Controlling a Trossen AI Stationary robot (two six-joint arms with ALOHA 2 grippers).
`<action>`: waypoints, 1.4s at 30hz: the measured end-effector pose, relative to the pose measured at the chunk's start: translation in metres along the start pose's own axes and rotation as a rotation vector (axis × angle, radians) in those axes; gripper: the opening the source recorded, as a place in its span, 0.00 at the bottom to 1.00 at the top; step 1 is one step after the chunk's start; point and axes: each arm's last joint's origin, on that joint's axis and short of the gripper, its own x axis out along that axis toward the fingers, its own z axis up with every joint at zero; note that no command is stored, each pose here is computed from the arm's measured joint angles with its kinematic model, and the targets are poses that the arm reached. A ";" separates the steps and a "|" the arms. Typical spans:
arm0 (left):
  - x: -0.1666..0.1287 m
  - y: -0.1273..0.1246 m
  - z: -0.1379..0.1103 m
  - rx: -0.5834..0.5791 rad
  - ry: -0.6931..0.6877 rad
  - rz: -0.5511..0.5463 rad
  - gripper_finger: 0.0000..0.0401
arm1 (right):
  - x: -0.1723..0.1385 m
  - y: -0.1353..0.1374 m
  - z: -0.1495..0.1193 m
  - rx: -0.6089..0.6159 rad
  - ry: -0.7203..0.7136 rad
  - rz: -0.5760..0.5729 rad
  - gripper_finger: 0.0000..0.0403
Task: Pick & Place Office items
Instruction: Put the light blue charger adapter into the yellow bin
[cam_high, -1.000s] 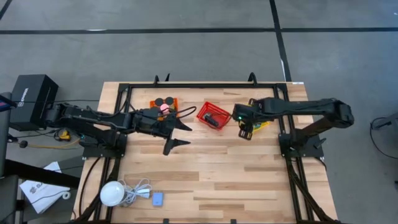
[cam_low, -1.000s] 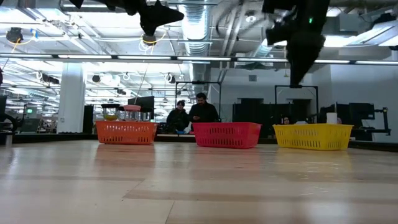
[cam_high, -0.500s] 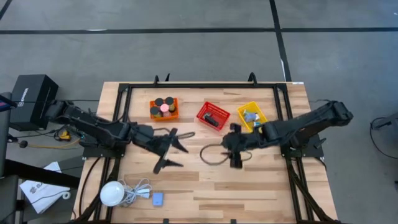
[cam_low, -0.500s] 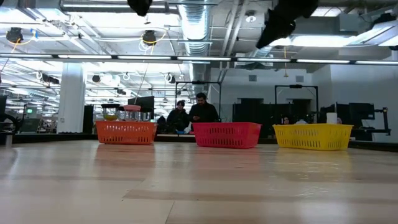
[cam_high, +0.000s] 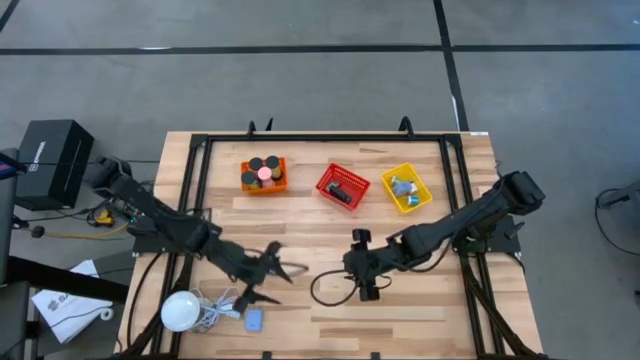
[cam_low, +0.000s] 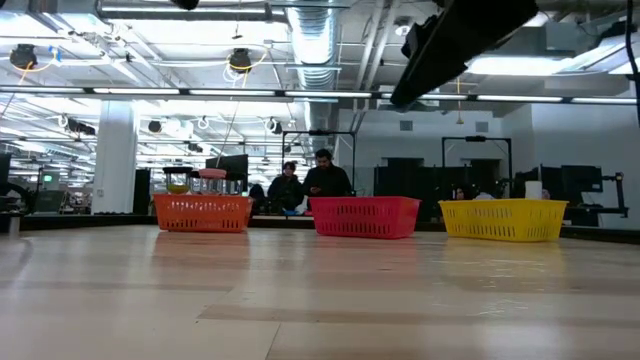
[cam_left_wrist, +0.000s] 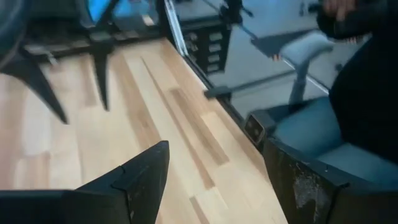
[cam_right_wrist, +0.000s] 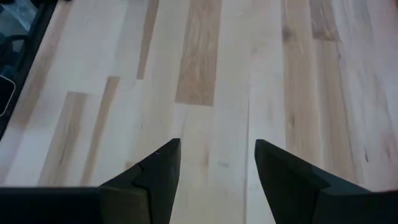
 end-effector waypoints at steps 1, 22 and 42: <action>0.004 -0.002 -0.002 0.003 0.019 -0.006 0.63 | 0.002 0.000 0.000 0.000 -0.001 0.001 0.49; 0.062 -0.046 -0.021 -0.053 0.672 -0.107 0.58 | 0.001 -0.011 0.003 0.028 -0.007 -0.011 0.49; 0.058 -0.092 -0.053 0.349 0.815 -0.209 0.64 | 0.001 -0.011 0.002 -0.051 0.015 0.026 0.49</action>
